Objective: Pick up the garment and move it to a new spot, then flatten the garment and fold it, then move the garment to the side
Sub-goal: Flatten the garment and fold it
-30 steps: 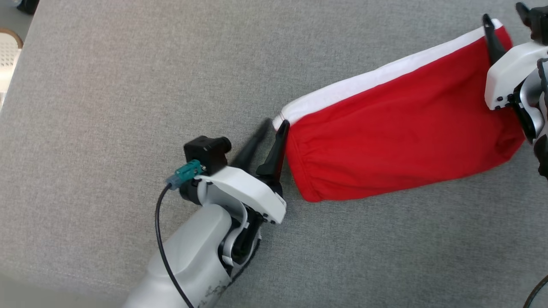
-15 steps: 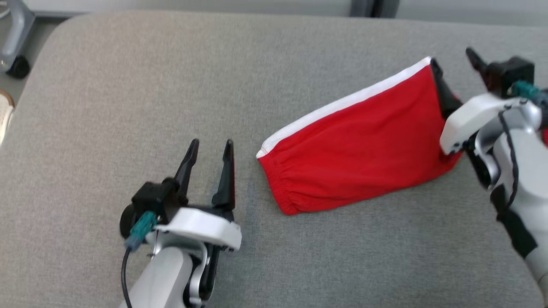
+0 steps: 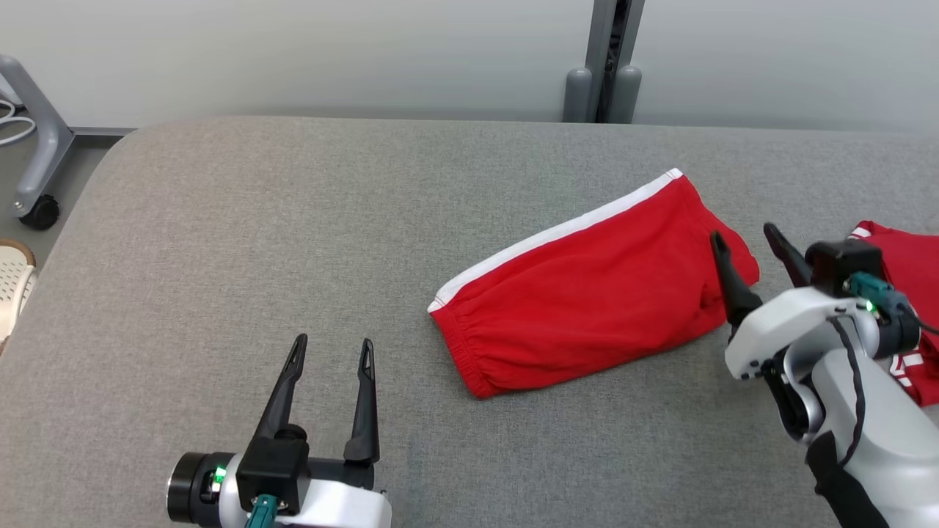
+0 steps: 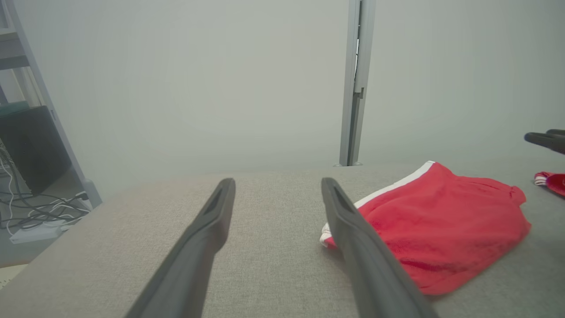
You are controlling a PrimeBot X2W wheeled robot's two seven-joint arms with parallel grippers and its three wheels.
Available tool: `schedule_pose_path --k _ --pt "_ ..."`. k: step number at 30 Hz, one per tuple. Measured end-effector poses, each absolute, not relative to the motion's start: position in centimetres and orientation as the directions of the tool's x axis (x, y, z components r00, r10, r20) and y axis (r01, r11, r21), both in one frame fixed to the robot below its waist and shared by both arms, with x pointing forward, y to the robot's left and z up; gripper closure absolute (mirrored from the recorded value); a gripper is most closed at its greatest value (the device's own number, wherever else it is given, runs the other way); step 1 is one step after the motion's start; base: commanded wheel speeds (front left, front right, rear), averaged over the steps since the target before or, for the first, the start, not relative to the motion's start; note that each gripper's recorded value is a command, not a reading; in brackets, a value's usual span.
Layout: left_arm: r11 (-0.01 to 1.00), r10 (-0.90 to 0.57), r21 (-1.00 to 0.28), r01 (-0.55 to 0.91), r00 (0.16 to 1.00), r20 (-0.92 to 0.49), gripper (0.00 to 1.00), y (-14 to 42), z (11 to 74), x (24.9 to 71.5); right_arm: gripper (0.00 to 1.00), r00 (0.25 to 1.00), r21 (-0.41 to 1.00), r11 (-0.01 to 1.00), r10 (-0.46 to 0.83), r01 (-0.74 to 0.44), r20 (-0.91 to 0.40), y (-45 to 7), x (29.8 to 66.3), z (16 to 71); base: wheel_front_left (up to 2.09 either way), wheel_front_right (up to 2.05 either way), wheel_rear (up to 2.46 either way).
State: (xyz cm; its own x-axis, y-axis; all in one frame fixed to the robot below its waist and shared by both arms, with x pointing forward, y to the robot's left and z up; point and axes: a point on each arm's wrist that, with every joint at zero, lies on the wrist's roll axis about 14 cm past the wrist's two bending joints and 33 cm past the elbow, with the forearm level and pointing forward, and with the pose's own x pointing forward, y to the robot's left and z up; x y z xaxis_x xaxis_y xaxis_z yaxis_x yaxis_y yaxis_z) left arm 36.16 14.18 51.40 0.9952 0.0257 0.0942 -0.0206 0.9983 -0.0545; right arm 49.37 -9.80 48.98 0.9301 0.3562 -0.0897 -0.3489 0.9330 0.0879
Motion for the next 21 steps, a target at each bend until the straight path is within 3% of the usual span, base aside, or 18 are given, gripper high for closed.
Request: schedule_pose_path --k 9,13,21 --pt "0.998 0.021 -0.054 -0.017 0.997 0.073 0.0 13.8 50.7 35.7 0.0 0.927 0.14 0.94 0.334 -0.312 -0.171 -10.6 48.3 45.7 0.0 0.0 0.0" --pt "0.999 -0.001 -0.046 0.004 0.999 0.052 0.0 13.3 49.9 36.7 0.0 0.924 0.15 0.964 0.256 -0.221 -0.284 -13.5 51.1 43.3 0.0 0.0 0.0" --pt "0.999 0.018 -0.026 -0.018 1.0 0.019 0.0 14.3 48.8 37.6 0.0 0.875 0.129 0.973 0.228 -0.19 -0.427 -14.3 53.8 40.2 0.0 0.0 0.0"
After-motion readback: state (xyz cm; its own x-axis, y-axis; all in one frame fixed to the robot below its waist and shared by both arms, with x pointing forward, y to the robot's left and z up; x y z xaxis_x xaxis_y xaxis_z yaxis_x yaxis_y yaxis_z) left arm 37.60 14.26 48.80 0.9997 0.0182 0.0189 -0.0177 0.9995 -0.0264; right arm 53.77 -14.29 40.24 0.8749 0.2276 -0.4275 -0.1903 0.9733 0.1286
